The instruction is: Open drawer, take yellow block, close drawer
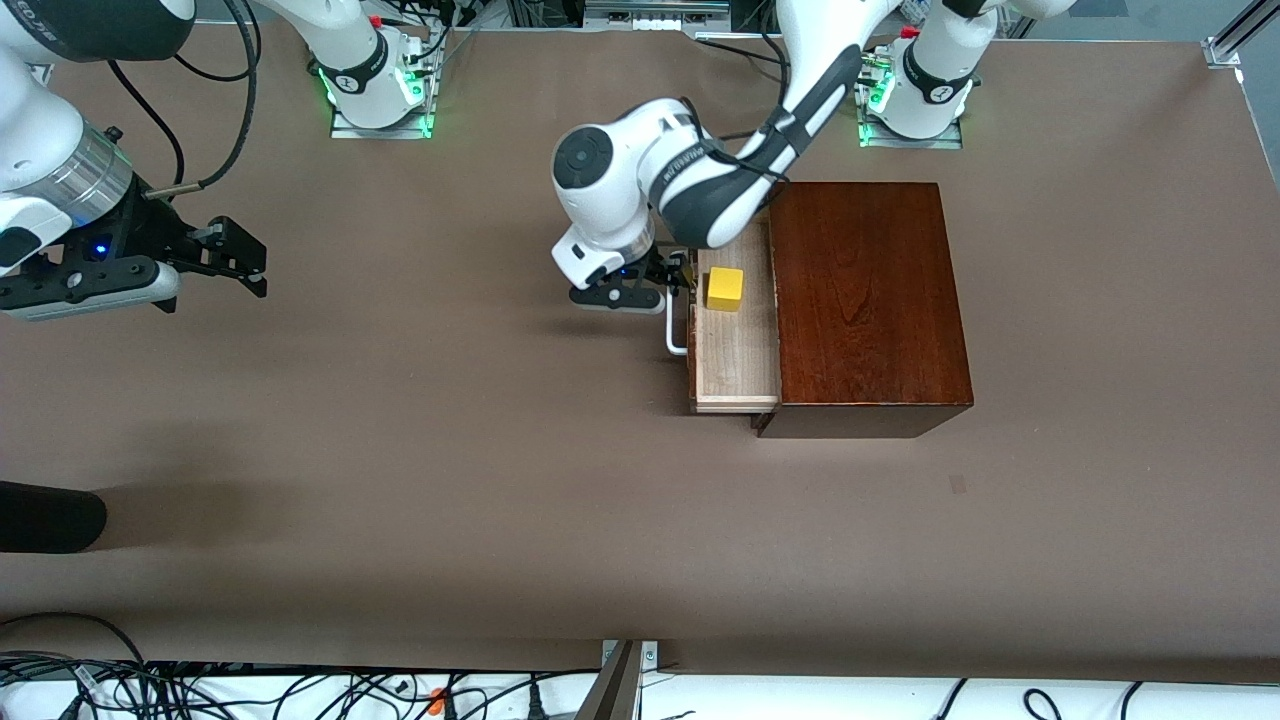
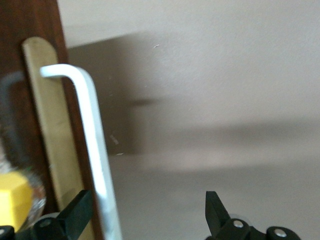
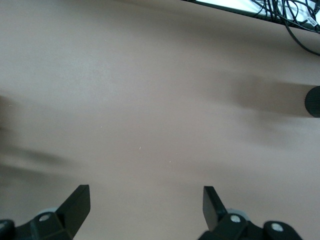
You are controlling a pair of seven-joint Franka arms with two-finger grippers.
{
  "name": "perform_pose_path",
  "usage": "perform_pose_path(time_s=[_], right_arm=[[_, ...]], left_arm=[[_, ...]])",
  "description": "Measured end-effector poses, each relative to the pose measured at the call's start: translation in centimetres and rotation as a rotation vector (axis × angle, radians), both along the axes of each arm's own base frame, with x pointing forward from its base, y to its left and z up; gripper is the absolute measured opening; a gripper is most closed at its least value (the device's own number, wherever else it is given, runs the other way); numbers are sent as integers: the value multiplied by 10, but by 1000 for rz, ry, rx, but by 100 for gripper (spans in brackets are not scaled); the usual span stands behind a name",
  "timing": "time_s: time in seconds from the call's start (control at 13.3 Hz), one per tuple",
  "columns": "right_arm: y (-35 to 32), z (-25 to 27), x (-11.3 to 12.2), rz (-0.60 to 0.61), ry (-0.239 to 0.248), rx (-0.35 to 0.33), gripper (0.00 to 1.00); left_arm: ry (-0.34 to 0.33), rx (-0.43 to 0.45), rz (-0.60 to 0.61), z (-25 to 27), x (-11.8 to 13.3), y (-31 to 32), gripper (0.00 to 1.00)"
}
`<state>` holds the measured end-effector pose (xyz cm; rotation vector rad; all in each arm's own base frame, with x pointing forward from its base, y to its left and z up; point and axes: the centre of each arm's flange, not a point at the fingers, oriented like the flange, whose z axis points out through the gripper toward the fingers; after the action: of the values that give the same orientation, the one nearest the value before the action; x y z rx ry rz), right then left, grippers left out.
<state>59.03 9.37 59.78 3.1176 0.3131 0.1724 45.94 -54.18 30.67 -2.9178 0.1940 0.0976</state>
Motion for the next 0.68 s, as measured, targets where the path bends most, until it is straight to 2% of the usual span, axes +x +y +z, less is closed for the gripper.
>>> perform_pose_path(time_s=[0.15, 0.3, 0.45, 0.68], right_arm=[[0, 0, 0, 0, 0, 0, 100], [0, 0, 0, 0, 0, 0, 100], [0, 0, 0, 0, 0, 0, 100], [0, -4, 1, 0, 8, -2, 100]], left_arm=[[10, 53, 2, 15, 0, 3, 100], [15, 77, 8, 43, 12, 11, 100], [19, 81, 6, 93, 37, 39, 100], [21, 21, 52, 173, 91, 126, 100]])
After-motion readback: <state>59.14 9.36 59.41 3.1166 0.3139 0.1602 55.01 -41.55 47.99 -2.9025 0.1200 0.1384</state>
